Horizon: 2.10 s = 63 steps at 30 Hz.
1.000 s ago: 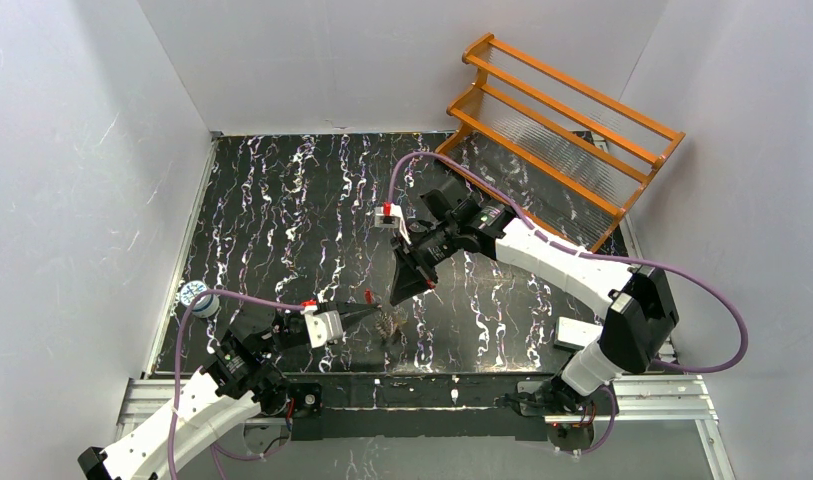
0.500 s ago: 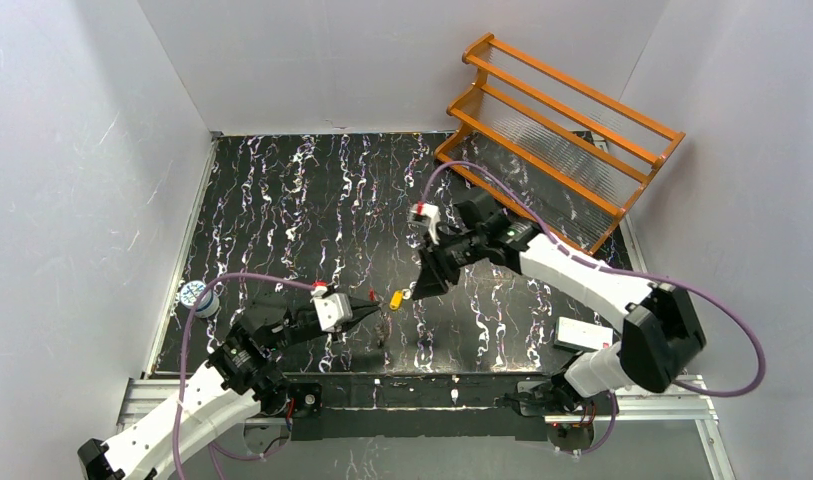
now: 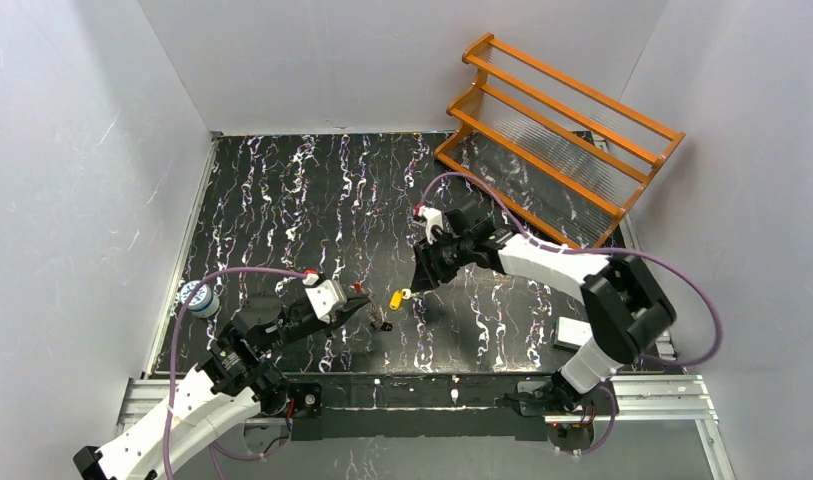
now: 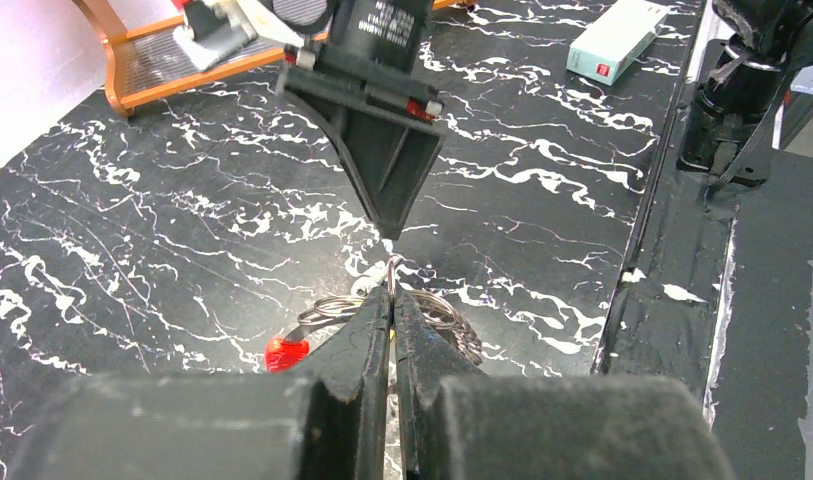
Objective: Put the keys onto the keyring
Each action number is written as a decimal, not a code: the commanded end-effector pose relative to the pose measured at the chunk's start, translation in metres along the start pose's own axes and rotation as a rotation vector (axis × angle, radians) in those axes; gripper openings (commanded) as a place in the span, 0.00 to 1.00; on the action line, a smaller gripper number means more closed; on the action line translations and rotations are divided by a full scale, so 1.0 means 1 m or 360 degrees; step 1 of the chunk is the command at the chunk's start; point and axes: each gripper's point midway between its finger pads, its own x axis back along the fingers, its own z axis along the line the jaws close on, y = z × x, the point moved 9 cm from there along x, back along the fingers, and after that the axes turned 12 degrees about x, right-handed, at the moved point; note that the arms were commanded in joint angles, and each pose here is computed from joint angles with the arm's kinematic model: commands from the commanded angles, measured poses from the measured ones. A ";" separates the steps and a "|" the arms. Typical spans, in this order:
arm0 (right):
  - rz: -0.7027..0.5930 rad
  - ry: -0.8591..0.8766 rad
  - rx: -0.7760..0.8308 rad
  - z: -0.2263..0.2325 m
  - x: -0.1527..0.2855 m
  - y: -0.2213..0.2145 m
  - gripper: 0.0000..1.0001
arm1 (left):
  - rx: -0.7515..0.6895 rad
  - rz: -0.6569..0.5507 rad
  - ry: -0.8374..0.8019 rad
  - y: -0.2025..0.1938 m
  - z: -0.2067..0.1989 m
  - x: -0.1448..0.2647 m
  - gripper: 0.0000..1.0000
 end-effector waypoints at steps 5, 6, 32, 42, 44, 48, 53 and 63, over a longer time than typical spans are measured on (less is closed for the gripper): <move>0.0033 -0.0125 0.0255 -0.020 -0.033 0.011 0.46 | 0.0051 -0.0040 0.0005 0.011 -0.003 0.004 0.00; 0.0055 -0.0159 0.0298 -0.019 -0.037 0.012 0.46 | 0.0053 -0.0037 0.0005 0.010 -0.003 0.004 0.00; 0.0320 -0.0415 0.0647 -0.006 -0.081 0.008 0.01 | 0.0053 -0.0046 -0.0011 0.006 -0.003 0.001 0.00; 0.0200 -0.0433 0.0657 0.010 -0.053 0.025 0.01 | 0.0046 -0.0044 -0.0011 0.006 -0.003 0.001 0.00; 0.0146 -0.0434 0.0659 0.017 -0.042 0.033 0.01 | 0.0039 -0.0046 -0.0008 0.006 -0.003 0.001 0.00; 0.0048 -0.0451 0.0681 0.027 -0.023 0.043 0.01 | 0.0023 -0.0046 -0.0005 0.008 -0.002 0.001 0.00; -0.0140 -0.0421 0.0676 0.035 0.005 0.054 0.01 | 0.0014 -0.0031 0.0019 0.008 0.000 0.000 0.00; -0.0242 0.0153 0.0713 0.063 0.040 0.058 0.01 | -0.0053 -0.0026 -0.0018 0.011 0.000 -0.001 0.00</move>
